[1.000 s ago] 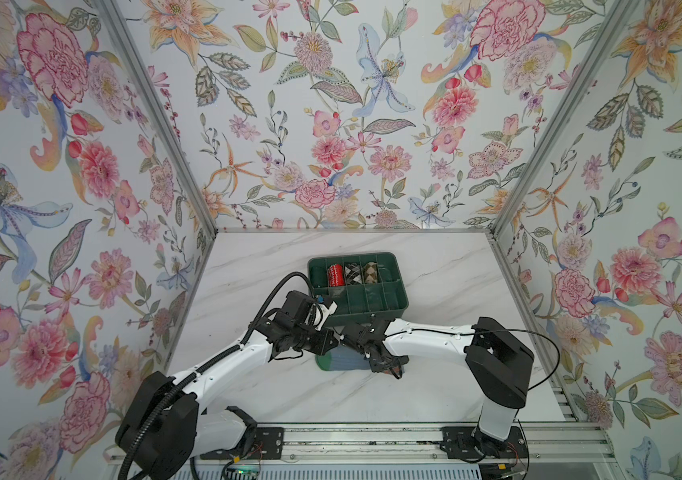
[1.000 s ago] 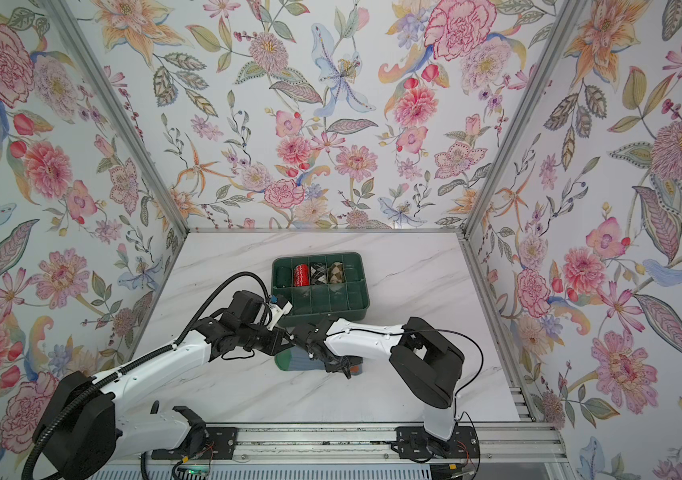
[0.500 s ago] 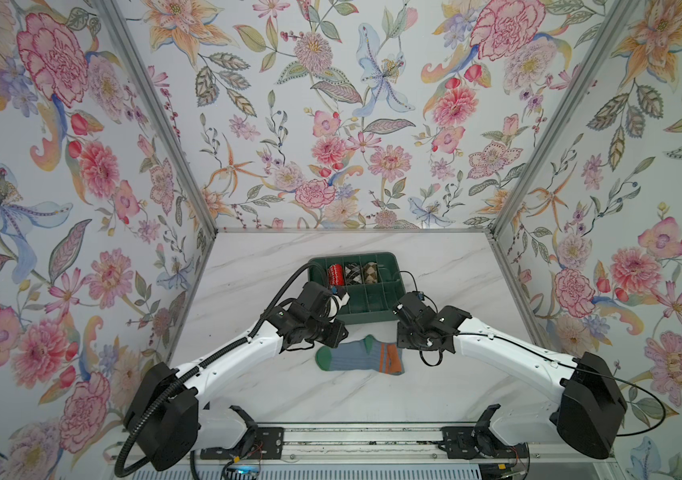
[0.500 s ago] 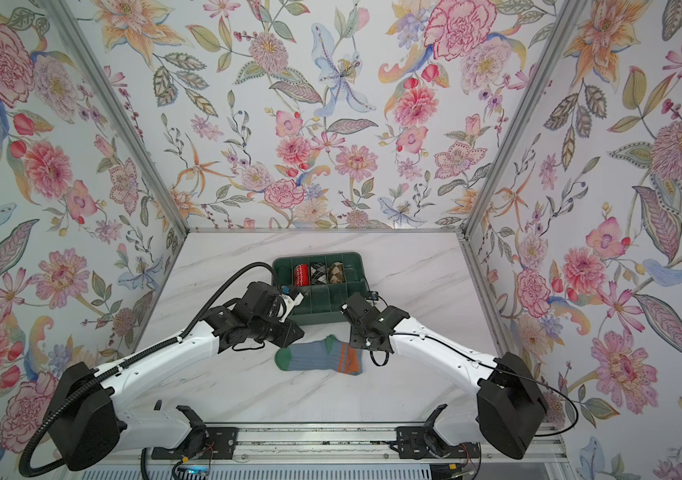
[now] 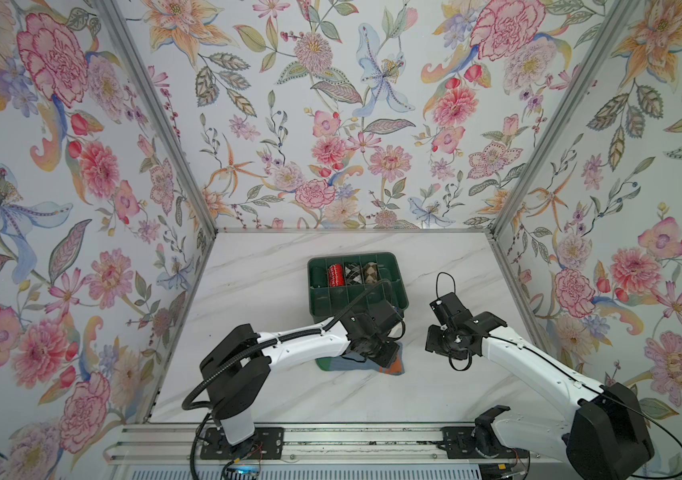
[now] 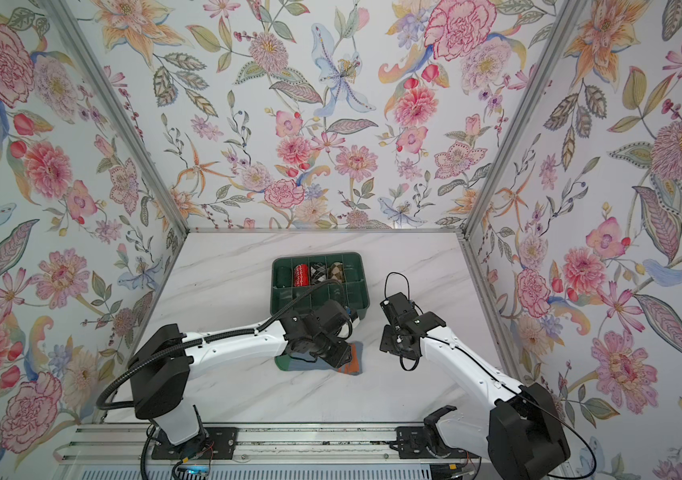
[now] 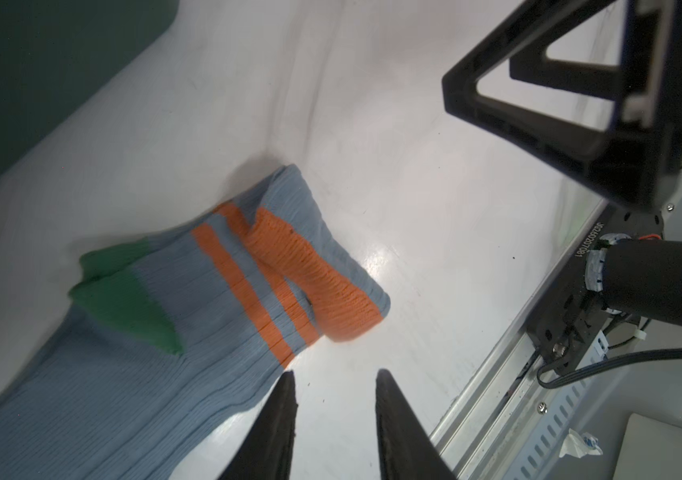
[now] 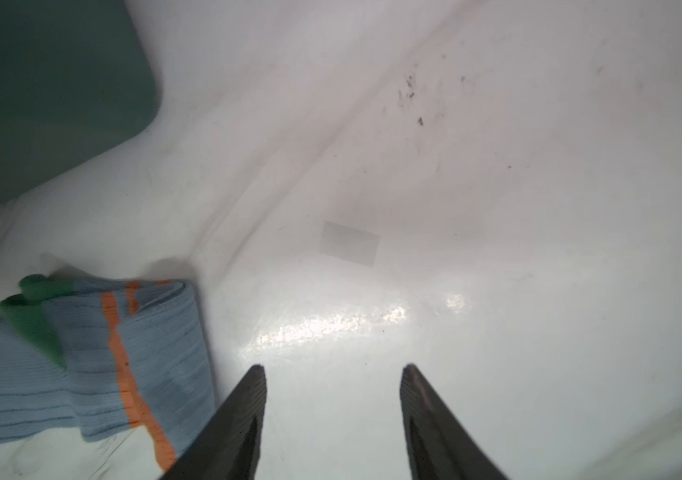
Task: Roll the socks
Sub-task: 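Open both grippers and lift them off the sock, then lower the left gripper onto the cuff end while the right gripper moves beside it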
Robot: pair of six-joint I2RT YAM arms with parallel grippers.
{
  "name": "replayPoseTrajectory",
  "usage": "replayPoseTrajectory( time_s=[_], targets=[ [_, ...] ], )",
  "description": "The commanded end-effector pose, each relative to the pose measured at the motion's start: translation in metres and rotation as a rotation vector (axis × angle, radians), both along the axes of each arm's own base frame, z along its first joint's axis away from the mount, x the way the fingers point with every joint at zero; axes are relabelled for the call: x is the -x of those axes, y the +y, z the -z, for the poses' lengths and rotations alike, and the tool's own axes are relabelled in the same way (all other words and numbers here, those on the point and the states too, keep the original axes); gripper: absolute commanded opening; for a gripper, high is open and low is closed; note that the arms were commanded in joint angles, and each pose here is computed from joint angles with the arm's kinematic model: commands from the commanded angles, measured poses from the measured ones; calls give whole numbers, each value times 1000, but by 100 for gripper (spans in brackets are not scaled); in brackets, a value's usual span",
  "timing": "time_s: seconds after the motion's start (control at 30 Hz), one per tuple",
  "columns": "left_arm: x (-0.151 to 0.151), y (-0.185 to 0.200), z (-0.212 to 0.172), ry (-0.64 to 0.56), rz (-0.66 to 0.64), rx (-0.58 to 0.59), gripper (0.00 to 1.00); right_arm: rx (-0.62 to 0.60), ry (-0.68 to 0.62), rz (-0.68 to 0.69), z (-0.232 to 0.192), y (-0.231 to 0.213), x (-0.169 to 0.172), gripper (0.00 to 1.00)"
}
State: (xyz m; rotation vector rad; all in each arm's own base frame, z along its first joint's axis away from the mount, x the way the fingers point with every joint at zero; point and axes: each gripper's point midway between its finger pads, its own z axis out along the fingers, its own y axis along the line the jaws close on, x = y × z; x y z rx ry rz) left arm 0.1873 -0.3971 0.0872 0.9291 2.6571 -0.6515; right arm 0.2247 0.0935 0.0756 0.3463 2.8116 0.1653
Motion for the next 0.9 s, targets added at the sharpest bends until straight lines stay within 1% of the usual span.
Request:
replayPoseTrajectory(
  time_s=[0.0, 0.17, 0.3, 0.5, 0.6, 0.73, 0.87],
  targets=[
    [-11, -18, 2, -18, -53, -11, 37, -81, -23, -42, -1, -2, -1, 56],
    [-18, -29, 13, -10, -77, -41, 36, -109, -13, -52, 1, -12, -6, 56],
    [-21, -24, 23, -11, -91, -107, 36, -127, -13, -71, 3, -11, -8, 56],
    [-19, -15, 19, -39, -117, -178, 37, -146, 1, -97, 7, -13, -10, 56],
    [-13, -18, 19, -37, -122, -184, 37, -154, 2, -102, 8, -14, -10, 56],
    [-3, -25, 27, -13, -117, -182, 38, -162, -2, -102, 7, -16, -11, 56],
    [-1, -23, 31, -7, -128, -193, 38, -175, -12, -105, 4, -15, -11, 56]
  ],
)
